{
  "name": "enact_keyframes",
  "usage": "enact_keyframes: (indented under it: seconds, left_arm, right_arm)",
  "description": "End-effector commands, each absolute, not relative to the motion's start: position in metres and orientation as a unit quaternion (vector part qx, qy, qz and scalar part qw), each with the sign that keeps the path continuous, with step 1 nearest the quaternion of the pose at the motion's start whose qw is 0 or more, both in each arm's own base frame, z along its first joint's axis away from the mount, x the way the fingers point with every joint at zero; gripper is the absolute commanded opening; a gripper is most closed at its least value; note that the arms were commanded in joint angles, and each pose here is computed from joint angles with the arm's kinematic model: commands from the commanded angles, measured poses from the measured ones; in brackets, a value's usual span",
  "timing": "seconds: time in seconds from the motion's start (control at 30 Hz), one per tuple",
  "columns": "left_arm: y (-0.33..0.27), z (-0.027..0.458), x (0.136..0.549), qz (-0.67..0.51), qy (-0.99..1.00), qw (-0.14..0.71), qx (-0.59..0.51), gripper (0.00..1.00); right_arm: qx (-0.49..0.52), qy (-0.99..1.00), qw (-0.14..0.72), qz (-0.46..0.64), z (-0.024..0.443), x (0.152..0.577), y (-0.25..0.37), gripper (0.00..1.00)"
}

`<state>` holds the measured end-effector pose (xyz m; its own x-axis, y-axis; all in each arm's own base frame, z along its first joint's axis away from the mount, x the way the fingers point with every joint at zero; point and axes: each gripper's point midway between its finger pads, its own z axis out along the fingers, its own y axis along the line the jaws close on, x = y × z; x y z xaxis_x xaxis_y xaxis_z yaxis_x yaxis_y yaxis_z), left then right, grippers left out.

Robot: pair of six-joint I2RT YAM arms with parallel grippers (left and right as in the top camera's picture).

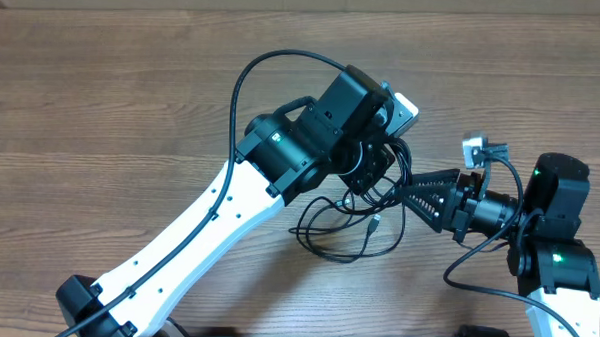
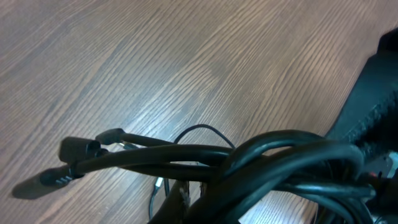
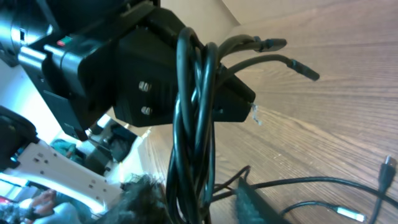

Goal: Untangle cables

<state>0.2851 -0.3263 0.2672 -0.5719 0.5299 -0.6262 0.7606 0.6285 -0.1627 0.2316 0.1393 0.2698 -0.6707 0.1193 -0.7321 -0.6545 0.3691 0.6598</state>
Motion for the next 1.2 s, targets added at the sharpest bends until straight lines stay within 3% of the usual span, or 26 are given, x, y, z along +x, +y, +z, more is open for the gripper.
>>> enact_keyframes:
  seconds: [0.0,0.07,0.23,0.4,0.77,1.17]
  left_arm:
    - [-0.331,0.269,0.287,-0.233,0.872,0.262,0.341,0.04]
    - [-0.332,0.269,0.286,-0.234,0.872,0.262,0.342,0.04]
    - [-0.327,0.268,0.292,-0.222,0.886,0.265,0.309,0.04]
    - [-0.299,0.267,0.322,-0.195,0.935,0.28,0.096,0.04]
    - [-0.277,0.269,0.344,-0.23,0.929,0.261,-0.128,0.04]
    - [-0.268,0.269,0.35,-0.239,0.915,0.25,-0.208,0.04]
  right_arm:
    - [-0.181,0.744,0.372,0.524,0.272,0.233,0.138,0.24]
    - [-0.18,0.746,0.373,0.522,0.271,0.234,0.138,0.15]
    - [-0.179,0.746,0.372,0.523,0.271,0.234,0.138,0.04]
    - [-0.177,0.747,0.369,0.524,0.27,0.233,0.138,0.04]
    - [-0.174,0.749,0.367,0.523,0.269,0.233,0.137,0.04]
    - [-0.169,0.754,0.368,0.517,0.267,0.235,0.136,0.04]
